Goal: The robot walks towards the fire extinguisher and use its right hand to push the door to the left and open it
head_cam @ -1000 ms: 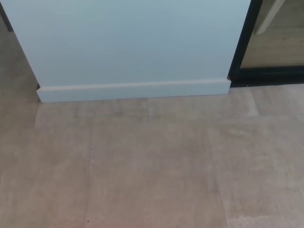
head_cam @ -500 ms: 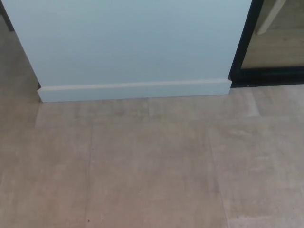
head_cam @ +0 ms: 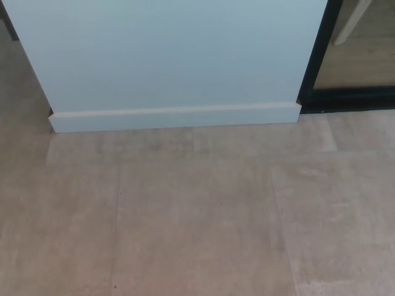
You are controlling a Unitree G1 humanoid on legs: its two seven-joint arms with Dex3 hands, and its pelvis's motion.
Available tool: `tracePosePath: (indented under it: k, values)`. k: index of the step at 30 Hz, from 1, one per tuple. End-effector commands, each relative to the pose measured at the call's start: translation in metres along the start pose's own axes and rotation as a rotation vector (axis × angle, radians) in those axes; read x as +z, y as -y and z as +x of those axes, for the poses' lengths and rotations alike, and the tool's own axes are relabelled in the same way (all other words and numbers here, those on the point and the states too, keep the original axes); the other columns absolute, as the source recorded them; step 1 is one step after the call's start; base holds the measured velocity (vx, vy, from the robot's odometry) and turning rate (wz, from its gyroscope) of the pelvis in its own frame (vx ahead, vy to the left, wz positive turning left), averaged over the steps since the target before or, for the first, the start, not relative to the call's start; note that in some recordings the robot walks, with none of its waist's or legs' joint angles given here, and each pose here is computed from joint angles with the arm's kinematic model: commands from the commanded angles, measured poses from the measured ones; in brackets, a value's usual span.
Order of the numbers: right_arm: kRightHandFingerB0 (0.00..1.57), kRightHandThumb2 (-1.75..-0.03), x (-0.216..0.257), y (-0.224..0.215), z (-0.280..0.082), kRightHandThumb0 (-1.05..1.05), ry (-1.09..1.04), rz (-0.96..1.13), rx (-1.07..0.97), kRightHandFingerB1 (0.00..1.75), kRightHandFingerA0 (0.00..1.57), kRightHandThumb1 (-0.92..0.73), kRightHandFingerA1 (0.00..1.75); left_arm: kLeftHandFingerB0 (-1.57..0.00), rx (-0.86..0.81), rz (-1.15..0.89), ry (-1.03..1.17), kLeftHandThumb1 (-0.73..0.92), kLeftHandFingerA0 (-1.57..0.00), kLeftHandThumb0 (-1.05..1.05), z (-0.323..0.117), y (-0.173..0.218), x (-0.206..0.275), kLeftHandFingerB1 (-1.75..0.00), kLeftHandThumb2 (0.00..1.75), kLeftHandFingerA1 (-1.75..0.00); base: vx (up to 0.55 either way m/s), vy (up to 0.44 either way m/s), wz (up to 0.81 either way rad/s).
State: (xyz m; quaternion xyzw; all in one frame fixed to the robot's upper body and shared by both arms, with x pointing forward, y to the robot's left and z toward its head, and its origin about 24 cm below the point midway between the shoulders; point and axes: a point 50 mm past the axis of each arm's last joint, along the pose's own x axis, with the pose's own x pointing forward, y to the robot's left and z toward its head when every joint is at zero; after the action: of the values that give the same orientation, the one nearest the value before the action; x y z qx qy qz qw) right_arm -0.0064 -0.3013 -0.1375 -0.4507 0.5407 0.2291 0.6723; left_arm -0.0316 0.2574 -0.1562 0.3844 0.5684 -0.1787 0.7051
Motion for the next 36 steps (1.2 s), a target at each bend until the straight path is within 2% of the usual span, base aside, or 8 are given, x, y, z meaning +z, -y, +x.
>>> tracePosePath:
  k: [1,26,36]
  values:
    - [0.34,-0.57,-0.0026,0.002,-0.0008,-0.53,-0.003,0.001,-0.008,0.63,0.63,-0.58,0.72,-0.49,0.015,0.009,0.018,0.7,-0.61,-0.38,-0.0013,-0.0034,-0.0027,-0.38,0.61,-0.66,0.0,0.0,0.0]
    - [0.34,-0.57,-0.0005,0.0079,0.0008,-0.53,0.004,-0.001,-0.022,0.63,0.63,-0.58,0.72,-0.49,0.024,0.003,0.028,0.7,-0.61,-0.38,0.0005,-0.0057,0.0014,-0.38,0.61,-0.66,0.0,-0.001,0.0]
    - [0.34,-0.57,0.0006,0.0103,0.0011,-0.53,0.009,-0.004,-0.028,0.63,0.63,-0.58,0.72,-0.49,0.027,-0.002,0.032,0.7,-0.61,-0.38,0.0008,-0.0063,0.0023,-0.38,0.61,-0.66,0.16,0.222,-0.06]
